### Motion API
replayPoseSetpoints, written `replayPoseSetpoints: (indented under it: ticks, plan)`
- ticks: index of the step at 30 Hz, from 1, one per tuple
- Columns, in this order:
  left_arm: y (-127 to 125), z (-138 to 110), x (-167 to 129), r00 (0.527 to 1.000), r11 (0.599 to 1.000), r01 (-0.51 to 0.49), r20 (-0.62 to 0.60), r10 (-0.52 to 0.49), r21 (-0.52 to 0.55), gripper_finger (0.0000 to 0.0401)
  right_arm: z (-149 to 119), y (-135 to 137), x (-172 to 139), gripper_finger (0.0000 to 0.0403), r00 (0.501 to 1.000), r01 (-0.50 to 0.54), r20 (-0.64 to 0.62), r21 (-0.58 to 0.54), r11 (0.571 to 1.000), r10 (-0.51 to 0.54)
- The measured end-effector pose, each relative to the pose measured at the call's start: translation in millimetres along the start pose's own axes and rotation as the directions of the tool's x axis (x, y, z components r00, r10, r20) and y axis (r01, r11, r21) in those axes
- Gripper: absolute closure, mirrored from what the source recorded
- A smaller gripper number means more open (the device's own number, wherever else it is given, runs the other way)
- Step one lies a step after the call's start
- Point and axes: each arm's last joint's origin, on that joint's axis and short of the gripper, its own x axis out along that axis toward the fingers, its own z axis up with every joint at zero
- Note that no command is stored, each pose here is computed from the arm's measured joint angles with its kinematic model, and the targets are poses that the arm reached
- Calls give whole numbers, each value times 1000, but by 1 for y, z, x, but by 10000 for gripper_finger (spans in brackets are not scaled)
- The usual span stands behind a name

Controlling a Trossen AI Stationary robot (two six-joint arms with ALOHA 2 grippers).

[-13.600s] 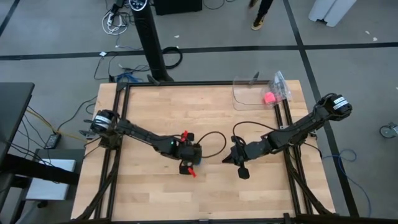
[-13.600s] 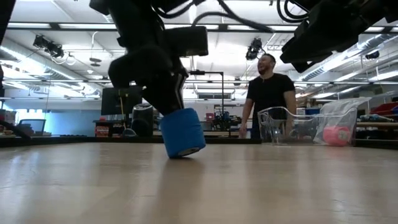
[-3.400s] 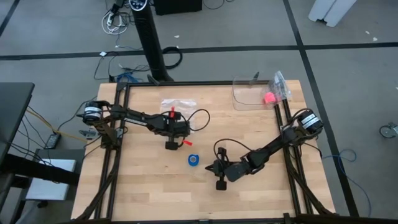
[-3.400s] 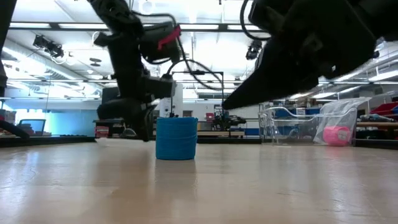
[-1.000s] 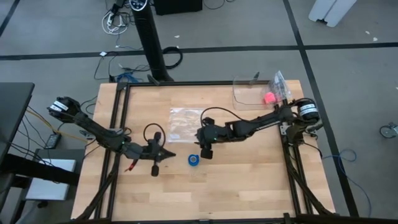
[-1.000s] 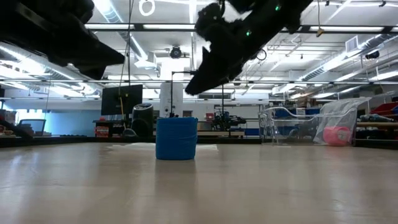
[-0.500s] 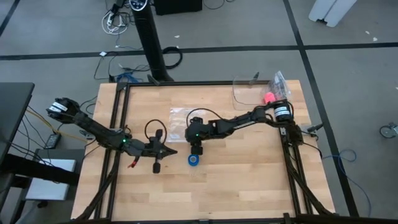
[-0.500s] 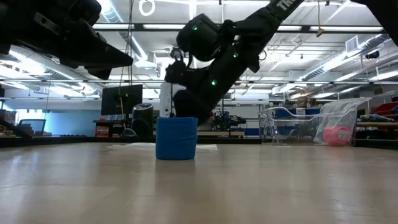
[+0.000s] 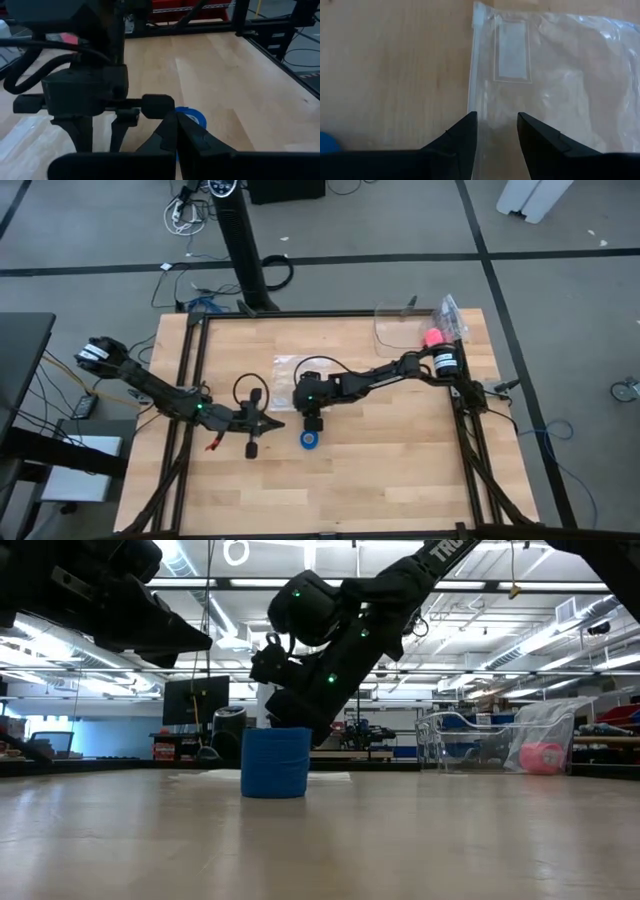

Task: Roll bandage
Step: Open the transparent zip bag

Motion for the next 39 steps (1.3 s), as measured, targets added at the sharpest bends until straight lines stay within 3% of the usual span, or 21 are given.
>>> replayPoseSetpoints:
  ticks: [18, 29, 39]
  plan:
    - [0, 0, 0, 1000, 1000, -3, 2, 3, -4, 396, 2, 33, -4, 255, 999, -51, 7, -36, 998, 52]
    - [0, 0, 0, 1000, 1000, -3, 1, 3, -9, 396, 4, 57, -11, 231, 996, -84, 8, -81, 993, 85]
    - [0, 0, 0, 1000, 1000, -3, 2, 3, -24, 396, -1, 65, -13, 230, 993, -108, -51, -97, 989, 103]
